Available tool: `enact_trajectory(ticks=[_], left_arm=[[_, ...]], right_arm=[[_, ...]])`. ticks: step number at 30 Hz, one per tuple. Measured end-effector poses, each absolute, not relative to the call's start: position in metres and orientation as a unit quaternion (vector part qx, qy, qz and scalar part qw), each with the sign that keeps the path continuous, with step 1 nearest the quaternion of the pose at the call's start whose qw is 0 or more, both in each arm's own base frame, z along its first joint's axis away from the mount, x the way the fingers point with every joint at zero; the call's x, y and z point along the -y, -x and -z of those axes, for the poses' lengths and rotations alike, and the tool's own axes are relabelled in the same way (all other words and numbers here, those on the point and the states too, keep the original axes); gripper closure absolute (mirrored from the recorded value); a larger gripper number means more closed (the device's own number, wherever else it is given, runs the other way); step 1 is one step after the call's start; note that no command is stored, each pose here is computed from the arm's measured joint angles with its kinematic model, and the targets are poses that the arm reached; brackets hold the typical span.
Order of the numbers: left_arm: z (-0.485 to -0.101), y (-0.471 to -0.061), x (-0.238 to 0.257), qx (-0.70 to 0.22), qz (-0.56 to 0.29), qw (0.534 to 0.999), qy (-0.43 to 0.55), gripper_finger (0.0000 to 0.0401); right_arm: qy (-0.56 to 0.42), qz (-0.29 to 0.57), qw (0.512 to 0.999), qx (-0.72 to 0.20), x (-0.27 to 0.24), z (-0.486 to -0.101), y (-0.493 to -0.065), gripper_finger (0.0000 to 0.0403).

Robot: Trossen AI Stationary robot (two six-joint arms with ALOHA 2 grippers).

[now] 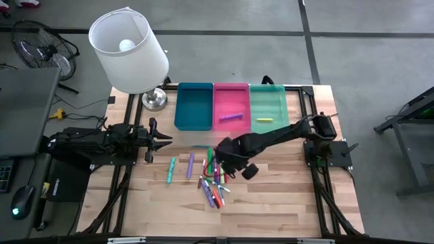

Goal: Pick & Place Markers
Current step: Put the red dry erase marker into the dark blue bin

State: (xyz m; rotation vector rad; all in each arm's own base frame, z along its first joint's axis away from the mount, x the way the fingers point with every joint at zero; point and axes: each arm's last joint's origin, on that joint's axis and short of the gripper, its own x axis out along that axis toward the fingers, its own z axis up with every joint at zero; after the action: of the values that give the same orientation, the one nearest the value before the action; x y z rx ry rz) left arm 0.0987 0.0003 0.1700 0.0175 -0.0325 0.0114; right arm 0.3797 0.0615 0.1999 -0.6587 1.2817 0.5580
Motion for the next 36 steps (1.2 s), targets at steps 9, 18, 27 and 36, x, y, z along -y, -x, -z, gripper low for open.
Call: enact_trajectory(ticks=[9,18,27,36], left_arm=[[-0.170,-0.099,0.000,0.016,-0.006,1.000,-0.009,0.0327],[-0.170,-0.099,0.000,0.016,-0.006,1.000,-0.009,0.0327],[-0.170,-0.099,0.000,0.014,-0.007,1.000,-0.009,0.0327],[-0.169,-0.099,0.000,0.013,-0.007,1.000,-0.009,0.0327]], right_arm=[[0.423,-0.354,0.688,-0.471,-0.071,-0.189,-0.387,0.0295],[0.442,-0.376,0.672,-0.461,-0.073,-0.174,-0.393,0.0295],[0.490,-0.393,0.644,-0.437,-0.073,-0.166,-0.398,0.0295],[0.506,-0.405,0.628,-0.431,-0.072,-0.160,-0.395,0.0295]])
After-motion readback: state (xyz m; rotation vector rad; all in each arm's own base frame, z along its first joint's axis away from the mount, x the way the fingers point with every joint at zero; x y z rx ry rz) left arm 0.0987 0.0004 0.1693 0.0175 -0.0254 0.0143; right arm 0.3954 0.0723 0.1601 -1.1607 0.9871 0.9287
